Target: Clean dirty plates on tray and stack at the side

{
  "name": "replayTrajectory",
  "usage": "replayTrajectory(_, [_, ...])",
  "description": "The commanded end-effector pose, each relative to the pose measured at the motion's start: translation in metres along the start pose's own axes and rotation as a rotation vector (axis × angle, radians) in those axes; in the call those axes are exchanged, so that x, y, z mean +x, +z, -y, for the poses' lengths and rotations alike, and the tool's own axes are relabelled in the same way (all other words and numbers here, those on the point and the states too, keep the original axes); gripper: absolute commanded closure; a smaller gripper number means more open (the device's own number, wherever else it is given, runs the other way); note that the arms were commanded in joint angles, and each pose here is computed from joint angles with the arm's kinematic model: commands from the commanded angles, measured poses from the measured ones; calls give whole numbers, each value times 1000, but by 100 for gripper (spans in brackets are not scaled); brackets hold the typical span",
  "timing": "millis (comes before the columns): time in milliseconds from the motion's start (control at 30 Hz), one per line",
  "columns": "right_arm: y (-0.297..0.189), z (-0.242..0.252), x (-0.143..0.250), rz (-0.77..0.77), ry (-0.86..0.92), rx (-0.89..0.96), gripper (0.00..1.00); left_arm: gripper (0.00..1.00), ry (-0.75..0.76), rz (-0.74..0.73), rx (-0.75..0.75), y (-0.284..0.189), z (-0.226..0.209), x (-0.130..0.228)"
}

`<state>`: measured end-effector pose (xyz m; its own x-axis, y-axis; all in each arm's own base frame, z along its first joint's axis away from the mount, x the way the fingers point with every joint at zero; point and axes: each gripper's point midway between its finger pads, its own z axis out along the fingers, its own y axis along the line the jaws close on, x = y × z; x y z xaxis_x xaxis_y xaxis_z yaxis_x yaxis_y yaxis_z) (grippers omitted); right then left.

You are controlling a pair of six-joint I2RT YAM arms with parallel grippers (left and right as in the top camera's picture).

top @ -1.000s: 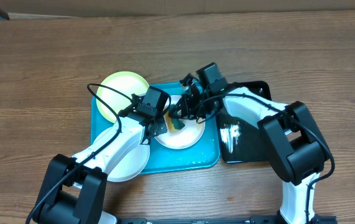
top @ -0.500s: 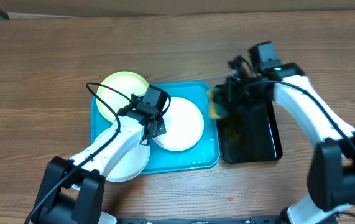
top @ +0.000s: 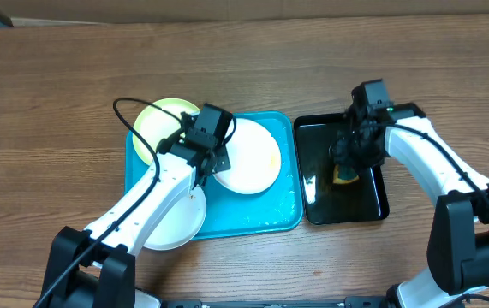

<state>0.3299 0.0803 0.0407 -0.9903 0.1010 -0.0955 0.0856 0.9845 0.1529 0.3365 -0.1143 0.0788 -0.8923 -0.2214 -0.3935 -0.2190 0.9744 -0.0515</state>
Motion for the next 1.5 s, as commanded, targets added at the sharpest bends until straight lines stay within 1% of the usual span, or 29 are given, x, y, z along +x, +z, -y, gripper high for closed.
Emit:
replayTrajectory(0, [10, 10, 6, 1, 7, 43, 96, 96, 33, 89, 36, -27, 13, -32])
replayTrajectory(100, [14, 12, 10, -5, 8, 45, 94, 96, 29, 108, 49, -38, 18, -43])
replayTrajectory(133, [15, 12, 11, -8, 8, 45, 88, 96, 34, 123, 58, -45, 21, -50])
replayTrajectory(200, [16, 12, 12, -9, 16, 45, 80, 96, 45, 144, 72, -53, 25, -59])
replayTrajectory(233, [16, 12, 11, -8, 31, 45, 73, 96, 52, 156, 80, -58, 28, -63])
replayTrajectory(333, [12, 9, 6, 7, 33, 33, 68, 96, 61, 180, 97, -67, 33, -72])
replayTrajectory(433, [-3, 6, -4, 25, 35, 25, 61, 96, 80, 197, 111, -72, 39, -76])
replayTrajectory(500, [-18, 1, -13, 45, 27, 19, 53, 96, 100, 210, 118, -74, 44, -77])
replayTrajectory(567, [-34, -3, -21, 69, 26, 12, 41, 96, 129, 221, 128, -75, 50, -77])
replayTrajectory(600, [-40, -4, -25, 79, 26, 9, 32, 96, 143, 227, 134, -76, 53, -77])
replayTrajectory(633, [-48, -5, -29, 92, 27, 6, 16, 96, 159, 234, 140, -78, 56, -77])
replayTrajectory(667, [-54, -5, -31, 102, 30, 3, 9, 96, 169, 244, 140, -79, 59, -77])
replayTrajectory(700, [-63, -5, -36, 121, 39, -3, 5, 96, 176, 263, 129, -80, 62, -78])
replayTrajectory(833, [-77, 4, -47, 157, 78, -15, 4, 96, 231, 335, 90, -88, 71, -81])
replayTrajectory(900, [-80, 16, -53, 173, 137, -15, 0, 96, 273, 376, 75, -93, 78, -82])
replayTrajectory(1067, [-86, 50, -65, 209, 257, -33, 0, 96, 396, 488, 85, -111, 109, -83])
replayTrajectory(1267, [-91, 90, -70, 232, 360, -14, 0, 96, 489, 638, 64, -134, 142, -83])
replayTrajectory(1333, [-94, 107, -71, 245, 401, -7, 0, 96, 541, 701, 37, -142, 155, -83])
replayTrajectory(1467, [-97, 125, -72, 259, 447, 1, 0, 96, 650, 761, 5, -145, 174, -82])
